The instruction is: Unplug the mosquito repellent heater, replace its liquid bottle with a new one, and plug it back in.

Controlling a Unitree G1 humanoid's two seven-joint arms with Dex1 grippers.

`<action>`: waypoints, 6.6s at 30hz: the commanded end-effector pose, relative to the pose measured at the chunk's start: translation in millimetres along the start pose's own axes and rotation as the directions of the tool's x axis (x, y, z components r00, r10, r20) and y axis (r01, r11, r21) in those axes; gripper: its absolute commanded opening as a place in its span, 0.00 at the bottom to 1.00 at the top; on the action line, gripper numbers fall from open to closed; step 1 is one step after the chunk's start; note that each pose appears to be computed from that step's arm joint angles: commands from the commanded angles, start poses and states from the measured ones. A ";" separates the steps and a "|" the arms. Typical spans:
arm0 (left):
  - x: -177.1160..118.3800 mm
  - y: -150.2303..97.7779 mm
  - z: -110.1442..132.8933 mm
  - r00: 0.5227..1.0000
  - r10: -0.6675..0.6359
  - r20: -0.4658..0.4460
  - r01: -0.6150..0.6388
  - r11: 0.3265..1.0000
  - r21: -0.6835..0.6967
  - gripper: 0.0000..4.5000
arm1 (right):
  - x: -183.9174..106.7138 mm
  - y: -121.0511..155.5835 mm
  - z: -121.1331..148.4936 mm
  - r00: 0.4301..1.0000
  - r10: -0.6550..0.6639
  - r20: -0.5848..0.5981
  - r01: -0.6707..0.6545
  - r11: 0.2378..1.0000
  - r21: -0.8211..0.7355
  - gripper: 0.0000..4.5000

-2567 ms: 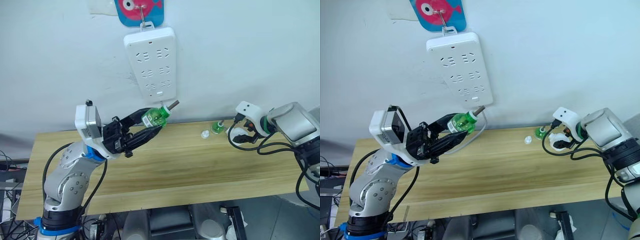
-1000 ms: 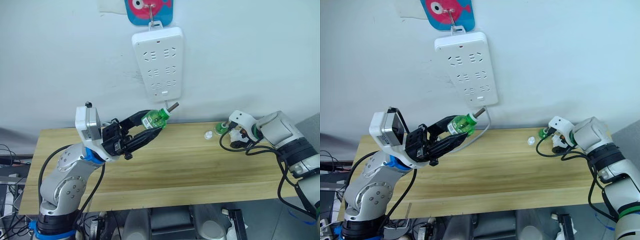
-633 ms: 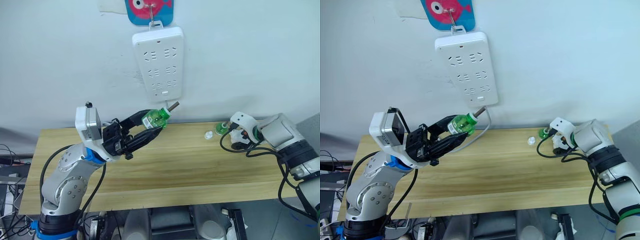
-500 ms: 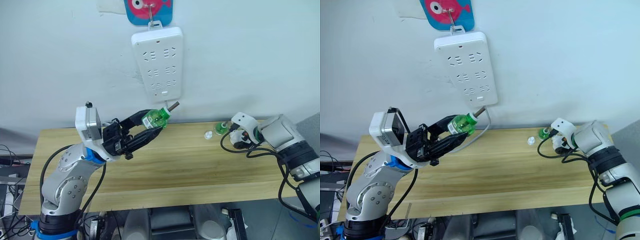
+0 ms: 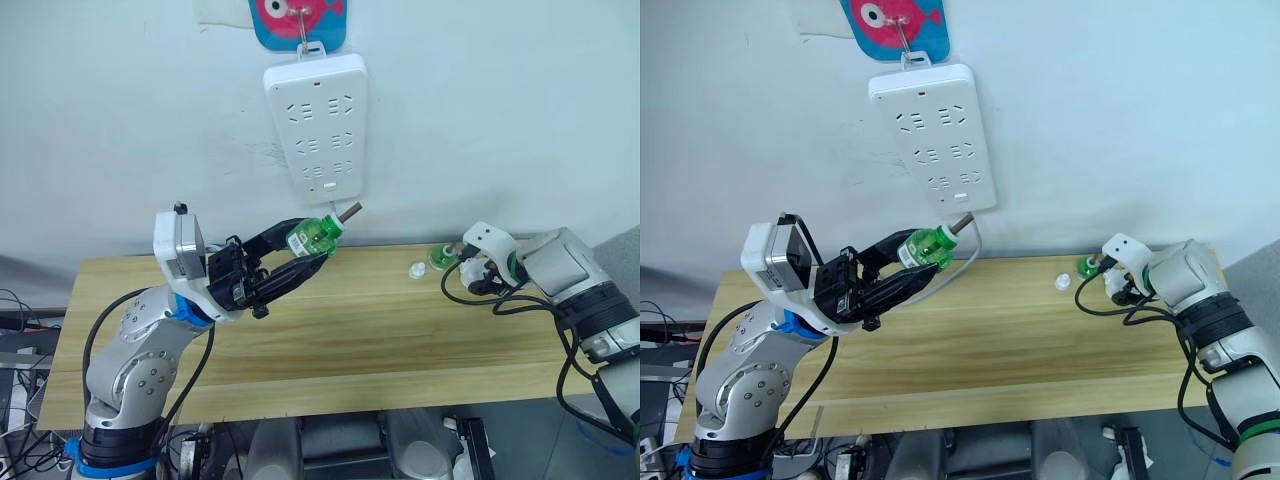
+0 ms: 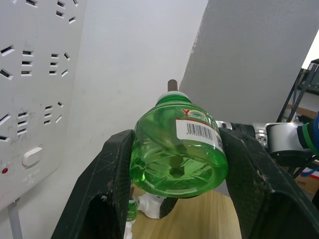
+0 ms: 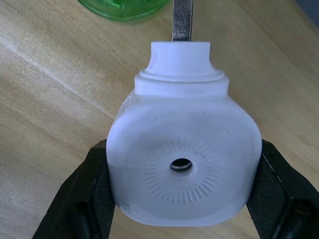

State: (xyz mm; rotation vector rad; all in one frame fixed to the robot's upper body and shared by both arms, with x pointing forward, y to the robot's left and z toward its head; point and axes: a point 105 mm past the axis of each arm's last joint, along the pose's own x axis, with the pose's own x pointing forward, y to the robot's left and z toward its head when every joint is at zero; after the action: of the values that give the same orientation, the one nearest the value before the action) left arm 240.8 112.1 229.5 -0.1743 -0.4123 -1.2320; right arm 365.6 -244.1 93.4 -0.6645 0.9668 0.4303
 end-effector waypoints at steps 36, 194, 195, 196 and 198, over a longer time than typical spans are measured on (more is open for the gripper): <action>-3.0 11.7 -3.1 0.979 -0.132 -0.155 0.131 0.991 -0.014 0.51 | -162.0 85.8 57.3 0.530 0.640 0.557 -0.665 0.721 -0.196 0.66; 11.3 11.4 -1.1 0.933 -0.249 -0.259 0.236 0.968 -0.079 0.51 | -213.5 161.6 132.7 0.215 0.857 0.468 -0.747 0.453 -0.486 0.66; 11.7 11.2 -0.8 0.933 -0.251 -0.258 0.239 0.968 -0.076 0.51 | -214.2 162.6 132.6 0.208 0.860 0.465 -0.750 0.446 -0.489 0.66; 12.0 11.0 -0.6 0.933 -0.252 -0.257 0.241 0.968 -0.075 0.51 | -214.6 163.2 132.6 0.204 0.862 0.463 -0.752 0.441 -0.490 0.66; 12.8 10.8 -0.5 0.932 -0.253 -0.258 0.243 0.967 -0.072 0.51 | -214.6 164.1 132.9 0.203 0.863 0.463 -0.752 0.440 -0.490 0.66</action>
State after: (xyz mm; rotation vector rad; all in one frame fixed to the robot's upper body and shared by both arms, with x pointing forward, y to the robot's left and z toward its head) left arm 258.4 111.7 229.3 -0.0229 -0.1465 -1.4697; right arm 261.0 -56.6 265.8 0.0563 0.5229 1.4957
